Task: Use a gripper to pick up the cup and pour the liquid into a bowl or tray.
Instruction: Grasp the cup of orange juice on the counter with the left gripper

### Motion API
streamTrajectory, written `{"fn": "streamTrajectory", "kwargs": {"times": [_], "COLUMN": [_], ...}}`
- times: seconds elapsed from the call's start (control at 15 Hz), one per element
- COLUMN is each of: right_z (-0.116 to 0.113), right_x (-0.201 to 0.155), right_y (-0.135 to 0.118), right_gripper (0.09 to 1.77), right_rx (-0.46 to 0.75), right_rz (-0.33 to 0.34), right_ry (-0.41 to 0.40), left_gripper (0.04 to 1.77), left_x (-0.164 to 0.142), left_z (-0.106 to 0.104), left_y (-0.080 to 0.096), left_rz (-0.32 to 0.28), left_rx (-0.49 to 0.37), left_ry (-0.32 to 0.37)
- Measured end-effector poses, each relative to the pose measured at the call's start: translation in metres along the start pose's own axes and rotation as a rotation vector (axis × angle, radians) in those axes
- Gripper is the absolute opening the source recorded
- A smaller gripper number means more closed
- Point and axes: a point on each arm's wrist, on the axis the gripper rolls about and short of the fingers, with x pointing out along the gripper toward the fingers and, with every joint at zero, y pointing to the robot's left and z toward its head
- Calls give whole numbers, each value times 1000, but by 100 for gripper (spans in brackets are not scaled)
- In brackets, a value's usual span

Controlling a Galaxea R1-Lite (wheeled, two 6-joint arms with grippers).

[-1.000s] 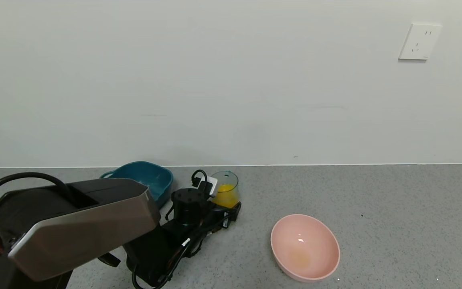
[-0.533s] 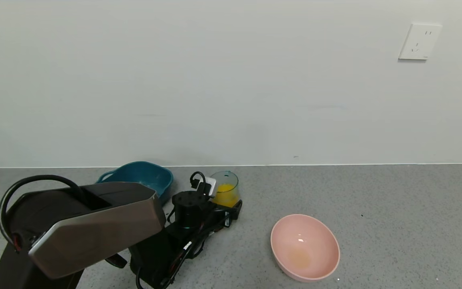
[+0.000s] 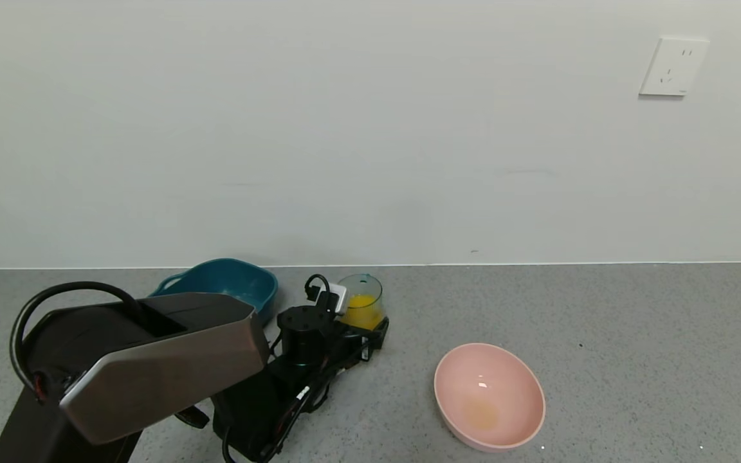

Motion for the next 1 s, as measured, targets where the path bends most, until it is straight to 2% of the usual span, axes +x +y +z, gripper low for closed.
{"fn": "streamTrajectory", "kwargs": {"times": [0.8, 0.93, 1.0], "right_z": [0, 0, 0], "right_x": [0, 0, 0], "right_y": [0, 0, 0], "right_gripper": [171, 171, 171], "right_rx": [0, 0, 0], "right_rz": [0, 0, 0], "right_ry": [0, 0, 0], "left_gripper": [172, 141, 134], "left_x": [9, 9, 9], "left_z": [1, 1, 1], "left_y": [-2, -2, -2], "left_rz": [-1, -1, -1], "left_rx": [0, 0, 0], "left_ry": [-17, -17, -16]}}
